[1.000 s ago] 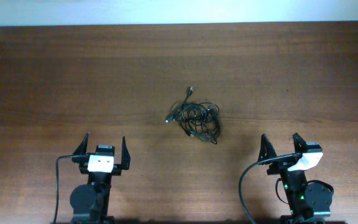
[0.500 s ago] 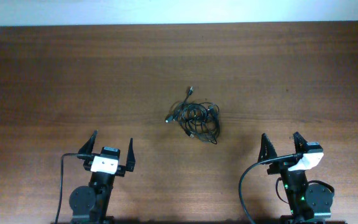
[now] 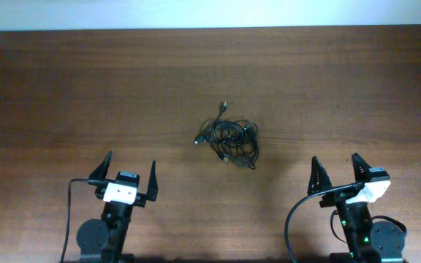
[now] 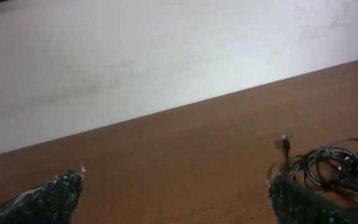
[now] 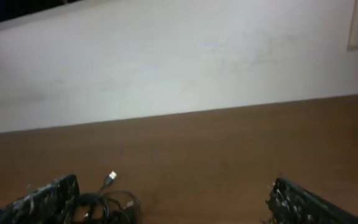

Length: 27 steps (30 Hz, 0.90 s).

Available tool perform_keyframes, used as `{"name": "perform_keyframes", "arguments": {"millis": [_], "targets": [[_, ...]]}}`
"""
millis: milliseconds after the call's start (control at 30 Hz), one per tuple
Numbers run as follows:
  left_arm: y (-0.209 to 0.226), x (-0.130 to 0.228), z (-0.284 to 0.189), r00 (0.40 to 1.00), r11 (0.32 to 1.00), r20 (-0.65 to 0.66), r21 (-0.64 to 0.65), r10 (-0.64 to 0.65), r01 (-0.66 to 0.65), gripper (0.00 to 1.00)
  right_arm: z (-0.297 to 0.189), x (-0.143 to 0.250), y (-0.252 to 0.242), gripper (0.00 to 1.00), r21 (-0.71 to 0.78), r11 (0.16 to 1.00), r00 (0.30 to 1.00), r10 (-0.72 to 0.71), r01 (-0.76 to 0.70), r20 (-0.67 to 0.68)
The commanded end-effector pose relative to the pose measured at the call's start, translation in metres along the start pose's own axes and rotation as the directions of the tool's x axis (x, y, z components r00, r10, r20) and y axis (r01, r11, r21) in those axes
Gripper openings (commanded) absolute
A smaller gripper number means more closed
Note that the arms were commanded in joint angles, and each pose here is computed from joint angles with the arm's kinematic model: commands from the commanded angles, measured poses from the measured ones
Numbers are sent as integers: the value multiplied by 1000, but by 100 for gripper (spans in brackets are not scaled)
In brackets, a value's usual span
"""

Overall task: Untangle cables
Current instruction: 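Reach the left gripper forward and down onto the black cable bundle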

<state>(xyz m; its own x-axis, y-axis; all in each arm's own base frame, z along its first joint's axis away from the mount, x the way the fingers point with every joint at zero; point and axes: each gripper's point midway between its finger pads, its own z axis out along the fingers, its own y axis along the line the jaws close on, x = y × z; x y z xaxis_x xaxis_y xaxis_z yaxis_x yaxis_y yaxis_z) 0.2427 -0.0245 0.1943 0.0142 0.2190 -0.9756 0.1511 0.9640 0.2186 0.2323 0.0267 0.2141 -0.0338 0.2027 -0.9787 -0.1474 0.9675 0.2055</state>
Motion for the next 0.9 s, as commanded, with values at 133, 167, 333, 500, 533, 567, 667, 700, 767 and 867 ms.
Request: {"name": "perform_keyframes", "arguments": {"millis": [133, 167, 333, 500, 533, 567, 667, 700, 767, 867], "targets": [[10, -47, 13, 999, 1000, -34, 20, -15, 16, 99, -19, -47, 17, 99, -33, 996, 995, -82, 84, 58], [13, -54, 18, 999, 1000, -42, 23, -16, 17, 99, -22, -53, 19, 99, -32, 995, 994, -96, 98, 57], [20, -83, 47, 995, 998, -96, 58, -25, 31, 99, -26, -70, 23, 99, -26, 994, 994, -108, 108, 8], [20, -89, 80, 972, 990, -236, 133, -19, 52, 99, -14, -78, 28, 99, -42, 993, 986, -118, 114, -118], [20, -90, 86, 964, 988, -264, 142, -21, 60, 99, -12, -80, 32, 99, -66, 989, 980, -139, 131, -142], [21, -90, 90, 959, 987, -283, 146, -22, 66, 99, -11, -82, 33, 99, -70, 989, 977, -144, 134, -159], [16, -87, 107, 923, 973, -385, 206, -16, 103, 99, -5, -93, 35, 99, -65, 991, 965, -131, 120, -228], [15, -86, 112, 908, 968, -419, 220, -20, 123, 99, -2, -98, 36, 99, -66, 991, 958, -131, 118, -254], [9, -85, 124, 873, 949, -487, 263, -28, 177, 99, 4, -103, 36, 99, -63, 992, 944, -124, 110, -305], [8, -85, 133, 825, 935, -564, 276, -31, 224, 99, 14, -103, 36, 99, -59, 994, 912, -105, 89, -397]]}}
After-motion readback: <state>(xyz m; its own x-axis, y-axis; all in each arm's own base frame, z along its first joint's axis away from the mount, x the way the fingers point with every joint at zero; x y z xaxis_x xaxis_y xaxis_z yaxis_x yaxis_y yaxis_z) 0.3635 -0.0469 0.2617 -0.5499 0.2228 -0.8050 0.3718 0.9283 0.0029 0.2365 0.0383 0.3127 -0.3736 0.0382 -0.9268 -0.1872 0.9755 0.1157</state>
